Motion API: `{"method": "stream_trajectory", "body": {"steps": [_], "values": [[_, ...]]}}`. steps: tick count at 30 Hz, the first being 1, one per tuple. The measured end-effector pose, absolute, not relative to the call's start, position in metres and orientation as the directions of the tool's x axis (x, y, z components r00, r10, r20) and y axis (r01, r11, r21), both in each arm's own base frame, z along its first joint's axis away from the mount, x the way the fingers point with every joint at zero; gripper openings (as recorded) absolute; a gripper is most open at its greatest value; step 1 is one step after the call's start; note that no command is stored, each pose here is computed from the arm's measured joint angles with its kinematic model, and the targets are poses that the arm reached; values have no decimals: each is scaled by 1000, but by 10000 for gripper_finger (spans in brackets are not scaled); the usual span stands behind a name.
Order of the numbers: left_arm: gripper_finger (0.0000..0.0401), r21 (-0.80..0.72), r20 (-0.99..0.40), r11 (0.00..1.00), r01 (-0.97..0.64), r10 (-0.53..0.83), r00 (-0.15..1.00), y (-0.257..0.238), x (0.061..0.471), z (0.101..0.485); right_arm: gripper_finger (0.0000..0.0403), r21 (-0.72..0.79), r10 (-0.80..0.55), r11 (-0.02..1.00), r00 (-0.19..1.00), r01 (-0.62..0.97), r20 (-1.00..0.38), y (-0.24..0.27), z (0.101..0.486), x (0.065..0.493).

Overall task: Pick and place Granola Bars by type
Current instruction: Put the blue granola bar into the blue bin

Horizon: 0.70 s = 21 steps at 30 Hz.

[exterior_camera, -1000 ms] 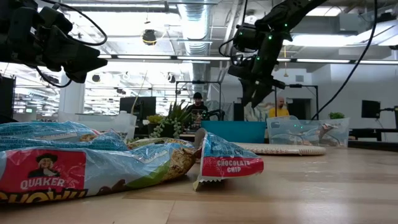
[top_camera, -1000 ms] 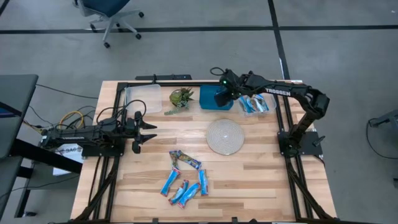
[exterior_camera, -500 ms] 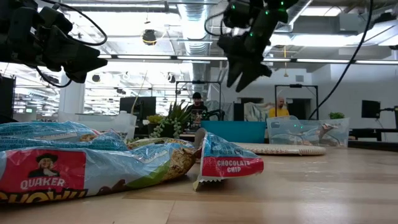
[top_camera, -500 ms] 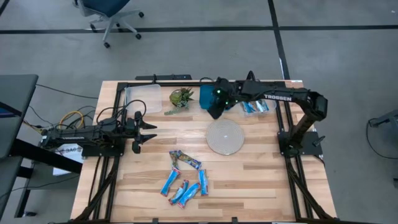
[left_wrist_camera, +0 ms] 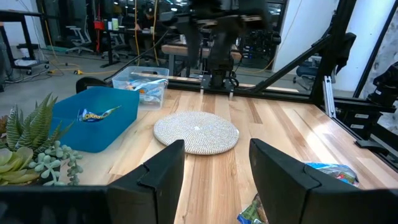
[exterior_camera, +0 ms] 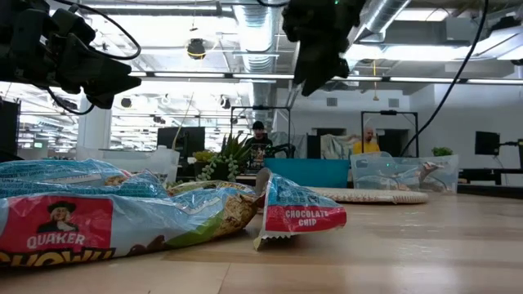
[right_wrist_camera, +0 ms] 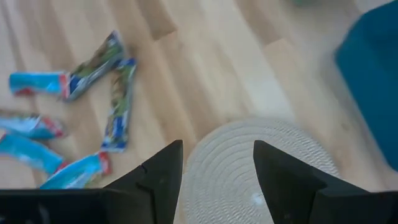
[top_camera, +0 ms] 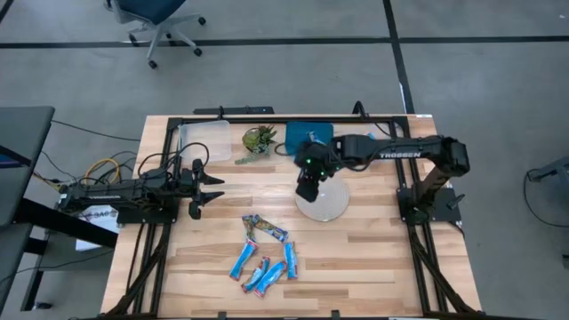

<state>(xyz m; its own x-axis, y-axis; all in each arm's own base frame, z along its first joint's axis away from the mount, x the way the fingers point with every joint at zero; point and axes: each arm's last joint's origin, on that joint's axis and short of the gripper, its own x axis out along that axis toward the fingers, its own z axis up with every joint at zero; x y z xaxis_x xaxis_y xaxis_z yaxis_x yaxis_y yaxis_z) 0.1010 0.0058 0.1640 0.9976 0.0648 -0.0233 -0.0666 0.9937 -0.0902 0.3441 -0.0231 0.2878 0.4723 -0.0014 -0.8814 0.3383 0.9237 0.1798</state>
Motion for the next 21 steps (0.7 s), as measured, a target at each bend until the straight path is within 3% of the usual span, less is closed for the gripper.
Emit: {"method": "stream_trajectory", "body": {"steps": [8, 21], "values": [[174, -90, -24, 994, -67, 65, 998, 6, 101, 164, 189, 155, 42, 952, 391, 263, -920, 12, 284, 351], [174, -90, -26, 994, -68, 66, 997, 6, 101, 164, 189, 117, 69, 986, 350, 118, -934, 48, 280, 400]]}}
